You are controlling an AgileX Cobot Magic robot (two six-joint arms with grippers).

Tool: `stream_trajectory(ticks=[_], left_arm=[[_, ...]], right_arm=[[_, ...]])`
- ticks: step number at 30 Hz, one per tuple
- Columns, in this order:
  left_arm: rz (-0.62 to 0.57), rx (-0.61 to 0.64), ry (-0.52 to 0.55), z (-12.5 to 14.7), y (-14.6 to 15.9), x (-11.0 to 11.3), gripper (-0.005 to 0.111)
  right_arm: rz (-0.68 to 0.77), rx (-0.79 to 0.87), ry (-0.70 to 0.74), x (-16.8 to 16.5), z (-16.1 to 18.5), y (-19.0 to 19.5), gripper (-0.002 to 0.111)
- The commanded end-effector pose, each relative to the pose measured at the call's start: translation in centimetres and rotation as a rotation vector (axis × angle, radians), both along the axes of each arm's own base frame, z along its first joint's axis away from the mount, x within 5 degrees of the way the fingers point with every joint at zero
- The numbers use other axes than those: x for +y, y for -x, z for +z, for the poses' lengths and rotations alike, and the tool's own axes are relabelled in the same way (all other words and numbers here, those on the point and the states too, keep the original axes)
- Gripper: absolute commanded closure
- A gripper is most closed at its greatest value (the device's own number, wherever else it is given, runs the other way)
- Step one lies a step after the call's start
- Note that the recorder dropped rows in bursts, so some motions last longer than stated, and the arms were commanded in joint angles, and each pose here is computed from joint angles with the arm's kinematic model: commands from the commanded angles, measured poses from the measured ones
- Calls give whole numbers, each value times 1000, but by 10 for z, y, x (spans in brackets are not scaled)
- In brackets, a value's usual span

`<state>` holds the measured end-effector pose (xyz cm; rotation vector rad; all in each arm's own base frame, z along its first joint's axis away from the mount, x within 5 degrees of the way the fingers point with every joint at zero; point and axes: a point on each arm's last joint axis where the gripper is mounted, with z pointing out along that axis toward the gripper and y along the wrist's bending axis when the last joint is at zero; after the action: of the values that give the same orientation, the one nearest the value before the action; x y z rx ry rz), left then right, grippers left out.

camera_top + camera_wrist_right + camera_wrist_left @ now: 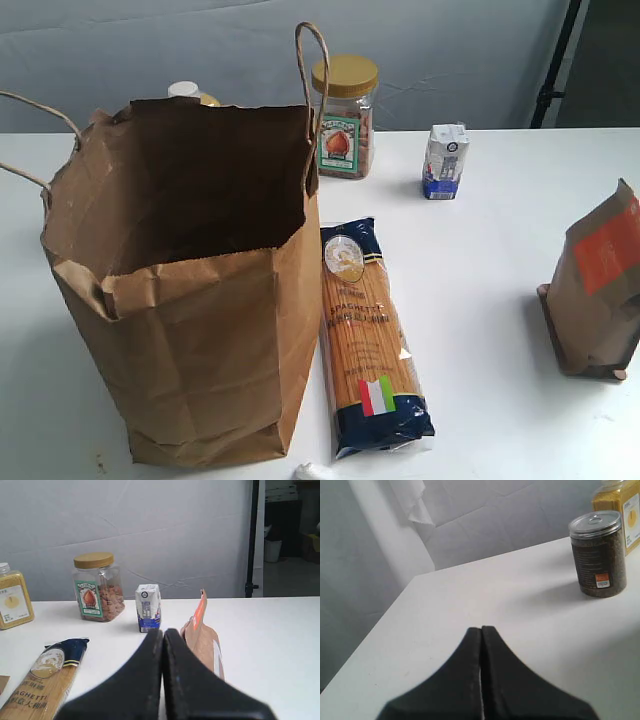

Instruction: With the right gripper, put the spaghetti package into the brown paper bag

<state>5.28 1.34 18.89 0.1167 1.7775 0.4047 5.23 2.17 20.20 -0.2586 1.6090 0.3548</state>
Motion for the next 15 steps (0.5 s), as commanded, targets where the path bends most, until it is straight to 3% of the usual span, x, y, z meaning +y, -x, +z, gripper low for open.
stream_trajectory(ticks=[1,7,12,15], left_arm=[[-2,1,8,-1,0,0,107],[-2,1,8,-1,0,0,107],[-2,1,8,-1,0,0,107],[-2,1,8,-1,0,0,107]], right_arm=[[-7,0,-5,0,-1,0,108],[-6,7,-21,0,-1,0,108],[6,93,-428,1,6,1,108],[31,94,-443,2,15,3,108]])
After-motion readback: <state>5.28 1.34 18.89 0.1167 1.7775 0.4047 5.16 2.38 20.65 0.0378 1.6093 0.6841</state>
